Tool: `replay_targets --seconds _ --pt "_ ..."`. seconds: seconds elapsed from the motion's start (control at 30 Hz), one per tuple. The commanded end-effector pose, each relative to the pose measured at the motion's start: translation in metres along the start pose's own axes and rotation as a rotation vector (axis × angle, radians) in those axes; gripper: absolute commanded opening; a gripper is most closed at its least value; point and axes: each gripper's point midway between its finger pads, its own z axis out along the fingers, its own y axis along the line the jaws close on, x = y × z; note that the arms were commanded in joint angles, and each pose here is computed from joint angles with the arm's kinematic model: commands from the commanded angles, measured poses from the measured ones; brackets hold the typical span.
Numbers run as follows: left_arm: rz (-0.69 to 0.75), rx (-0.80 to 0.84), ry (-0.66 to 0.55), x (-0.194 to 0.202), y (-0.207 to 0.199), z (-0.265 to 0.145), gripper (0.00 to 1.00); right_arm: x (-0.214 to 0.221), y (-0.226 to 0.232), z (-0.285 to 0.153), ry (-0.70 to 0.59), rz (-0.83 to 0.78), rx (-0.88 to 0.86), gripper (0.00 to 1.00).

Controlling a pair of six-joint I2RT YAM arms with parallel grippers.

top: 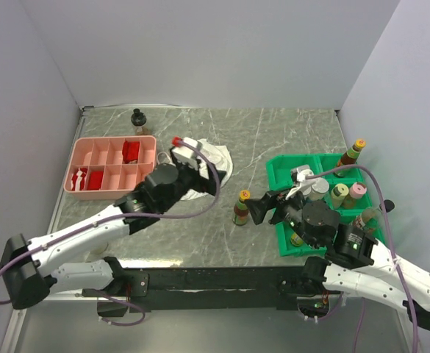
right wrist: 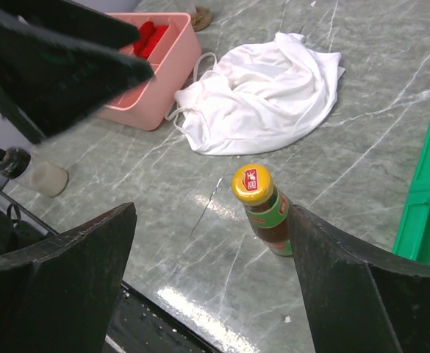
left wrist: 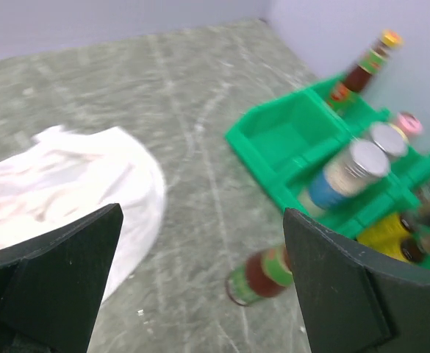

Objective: Organize the condiment bottles
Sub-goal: Move the storage box to the center of the board, then pick up the bottle from the center of the board.

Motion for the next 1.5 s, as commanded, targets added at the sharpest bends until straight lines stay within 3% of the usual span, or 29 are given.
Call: replay_targets --seconds 0.0,0.13,0.3,0.57,0.83,0.93,0.97,1.13,1.17,1.3,1.47 --pt "-0.113 -0.178 -0.004 -0.010 0.053 -0.013 0.97 -0.012 0.008 0.012 -0.041 0.007 0.000 0.87" --pt "-0.112 -0.375 0.013 -0.035 0.106 -0.017 0.97 -0.003 0.012 0.026 -0.013 -0.015 0.003 0.84" --pt "-0.011 -0.566 0.009 -0.057 0.138 -0.021 0.97 0.018 0.005 0.054 0.064 -0.061 0.058 0.82" --pt "0.033 -0.533 -0.034 -0.037 0.143 -0.027 0.97 0.041 -0.012 0.071 0.118 -0.094 0.129 0.71" --pt "0.033 -0.537 -0.079 -0.054 0.142 -0.039 0.97 0.064 -0.027 0.085 0.175 -0.126 0.203 0.64" --pt "0.049 -0.525 -0.091 -0.063 0.138 -0.041 0.97 0.067 -0.031 0.086 0.194 -0.141 0.231 0.54" --pt "0.050 -0.521 -0.093 -0.065 0.138 -0.041 0.97 0.066 -0.034 0.086 0.194 -0.145 0.246 0.39" --pt "0.073 -0.523 -0.083 -0.058 0.134 -0.037 0.97 0.031 -0.034 0.086 0.127 -0.098 0.288 0.03" --pt "0.072 -0.527 -0.086 -0.056 0.134 -0.037 0.97 0.024 -0.034 0.086 0.128 -0.096 0.300 0.00" --pt "0.065 -0.589 -0.119 -0.060 0.144 -0.051 0.97 -0.050 -0.024 0.097 -0.011 -0.098 0.315 0.00" --pt "0.073 -0.617 -0.171 -0.068 0.149 -0.067 0.97 -0.145 -0.059 0.110 -0.151 -0.101 0.470 0.00"
